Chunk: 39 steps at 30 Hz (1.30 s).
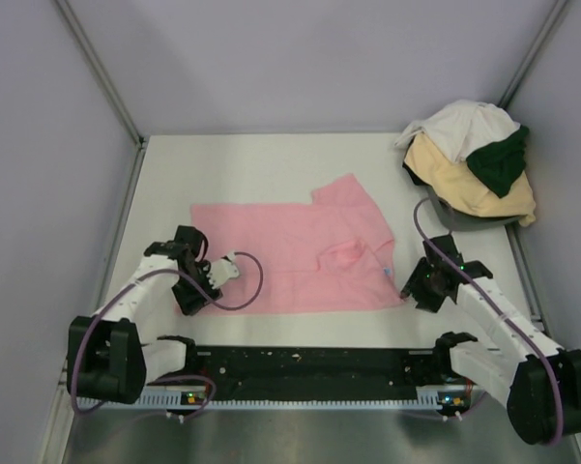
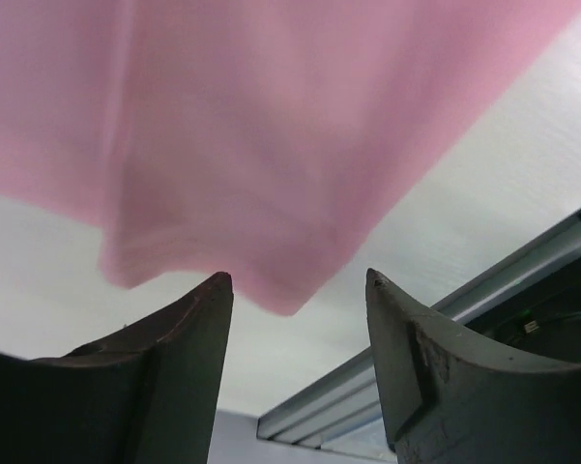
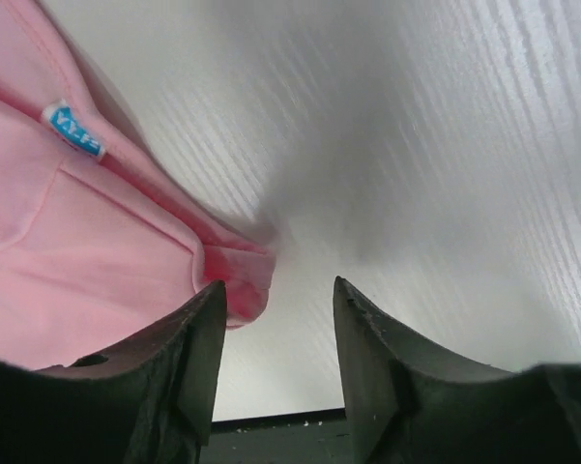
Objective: Fold and stack the t-shirts
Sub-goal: Fold the flattened tshirt in 1/3 of the way, then grap the side of the flattened tshirt furthest away from the robot with both arms
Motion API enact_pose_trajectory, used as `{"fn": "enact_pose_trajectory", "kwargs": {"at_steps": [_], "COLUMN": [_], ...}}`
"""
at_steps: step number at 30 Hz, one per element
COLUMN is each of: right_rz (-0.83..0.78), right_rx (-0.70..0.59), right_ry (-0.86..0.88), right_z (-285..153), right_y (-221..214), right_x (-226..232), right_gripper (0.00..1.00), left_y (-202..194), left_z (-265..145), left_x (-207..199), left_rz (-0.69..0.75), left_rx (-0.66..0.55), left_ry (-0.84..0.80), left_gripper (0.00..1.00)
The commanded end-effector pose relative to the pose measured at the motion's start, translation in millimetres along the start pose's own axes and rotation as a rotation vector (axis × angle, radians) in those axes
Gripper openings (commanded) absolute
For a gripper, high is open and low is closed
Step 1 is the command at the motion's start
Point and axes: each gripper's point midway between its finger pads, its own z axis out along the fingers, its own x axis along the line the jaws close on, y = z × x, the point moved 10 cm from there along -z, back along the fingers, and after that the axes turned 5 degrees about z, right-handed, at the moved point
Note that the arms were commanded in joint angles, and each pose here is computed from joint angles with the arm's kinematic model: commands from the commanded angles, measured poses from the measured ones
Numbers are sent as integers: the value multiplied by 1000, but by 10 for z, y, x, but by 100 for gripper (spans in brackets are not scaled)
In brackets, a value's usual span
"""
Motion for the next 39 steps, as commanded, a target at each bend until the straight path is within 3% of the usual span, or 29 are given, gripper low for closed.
{"fn": "enact_pose_trajectory", "kwargs": {"at_steps": [1, 7, 11, 17, 20, 23, 28, 33, 39], "right_rz": [-39, -269, -475, -621, -687, -732, -851, -900, -895], "right_rx": [-192, -422, -423, -382, -344, -226, -163, -95, -65], "right_ry": [42, 303, 392, 355, 324, 291, 192, 201, 197], "right_z": [-273, -625, -644, -178, 106, 560, 1053, 1362, 1410], "right_y": [371, 1080, 1527, 2009, 2181, 2247, 2250, 2160, 2126], "right_x": [255, 1062, 1641, 2218, 2462, 2651, 2876, 2927, 2941], "right_gripper": [54, 64, 64, 59, 59, 58, 59, 61, 59], "left_y": [141, 629, 788, 767, 800, 844, 816, 852, 901], "left_z": [-398, -971, -887, -702, -610, -480, -161, 7, 53], "left_x": [356, 934, 1503, 2219, 2459, 2617, 2818, 2858, 2856], "left_rz": [-125, -312, -494, -769, -752, -707, -681, -653, -625], "left_rx": [72, -305, -322, -347, -345, -341, -266, -270, -314], "left_ry": [174, 230, 316, 215, 232, 205, 181, 87, 38], "left_gripper": [64, 71, 69, 64, 64, 65, 66, 65, 63]}}
